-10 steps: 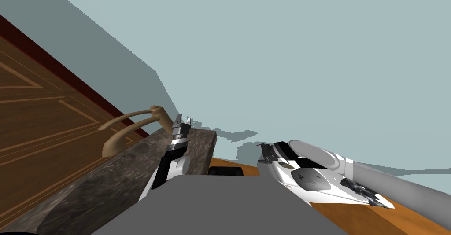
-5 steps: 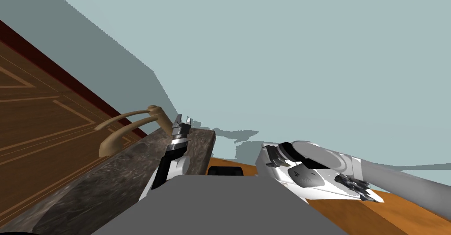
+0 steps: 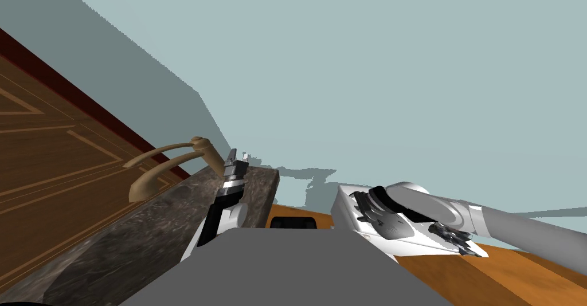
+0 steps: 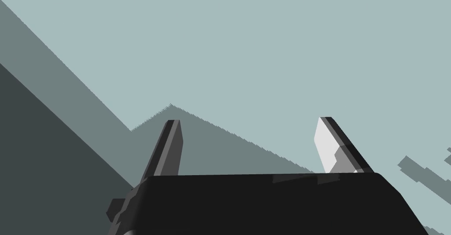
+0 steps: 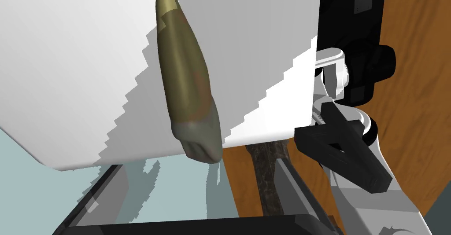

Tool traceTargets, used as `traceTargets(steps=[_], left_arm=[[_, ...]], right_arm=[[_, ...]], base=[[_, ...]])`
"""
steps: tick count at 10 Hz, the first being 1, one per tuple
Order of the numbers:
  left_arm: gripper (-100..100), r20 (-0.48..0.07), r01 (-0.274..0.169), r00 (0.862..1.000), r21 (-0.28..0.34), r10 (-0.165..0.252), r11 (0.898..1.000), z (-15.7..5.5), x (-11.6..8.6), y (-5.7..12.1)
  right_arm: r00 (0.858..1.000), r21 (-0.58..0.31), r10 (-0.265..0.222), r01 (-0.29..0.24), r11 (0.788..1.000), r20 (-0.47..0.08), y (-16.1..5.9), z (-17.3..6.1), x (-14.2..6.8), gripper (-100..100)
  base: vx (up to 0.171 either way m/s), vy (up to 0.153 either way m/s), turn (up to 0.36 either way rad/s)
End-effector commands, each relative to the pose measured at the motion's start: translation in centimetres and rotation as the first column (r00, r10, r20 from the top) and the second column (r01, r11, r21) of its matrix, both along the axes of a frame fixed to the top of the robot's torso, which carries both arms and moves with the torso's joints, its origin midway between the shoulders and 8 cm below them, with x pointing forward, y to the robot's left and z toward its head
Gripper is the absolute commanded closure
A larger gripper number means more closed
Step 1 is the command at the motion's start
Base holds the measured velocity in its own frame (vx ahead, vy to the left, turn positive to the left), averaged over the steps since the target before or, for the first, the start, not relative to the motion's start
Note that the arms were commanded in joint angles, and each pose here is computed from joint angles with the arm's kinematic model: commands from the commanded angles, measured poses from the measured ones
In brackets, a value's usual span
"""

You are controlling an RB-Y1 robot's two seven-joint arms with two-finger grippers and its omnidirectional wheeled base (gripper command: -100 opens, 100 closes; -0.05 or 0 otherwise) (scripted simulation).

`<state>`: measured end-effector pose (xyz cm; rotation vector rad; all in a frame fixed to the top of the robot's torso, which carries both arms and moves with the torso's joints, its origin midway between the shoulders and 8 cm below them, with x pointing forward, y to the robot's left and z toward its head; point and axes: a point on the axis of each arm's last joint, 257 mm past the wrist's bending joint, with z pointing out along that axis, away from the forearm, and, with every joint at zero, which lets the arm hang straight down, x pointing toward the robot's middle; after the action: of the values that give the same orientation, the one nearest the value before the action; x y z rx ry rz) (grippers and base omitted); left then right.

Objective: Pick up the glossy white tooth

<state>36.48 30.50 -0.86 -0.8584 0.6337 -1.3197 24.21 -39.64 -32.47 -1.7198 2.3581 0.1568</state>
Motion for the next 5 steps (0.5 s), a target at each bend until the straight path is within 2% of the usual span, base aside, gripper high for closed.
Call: traceTargets(steps=[1,5], left_arm=[[0,0.0,0.0,1.0,0.0,0.0,1.0,0.0,0.0,0.0],[0,0.0,0.0,1.0,0.0,0.0,1.0,0.0,0.0,0.0]], right_arm=[[1.0,-0.046,0.013,-0.013,0.999,-0.007,-1.2,0.1,-0.3,-100],[0.999,-0.142,0.044,-0.046,0.989,-0.02,-4.1,0.5,-0.9,-100]], base=[[-0.01,-0.024,-0.006],[-0.005,-0.011,-0.006]])
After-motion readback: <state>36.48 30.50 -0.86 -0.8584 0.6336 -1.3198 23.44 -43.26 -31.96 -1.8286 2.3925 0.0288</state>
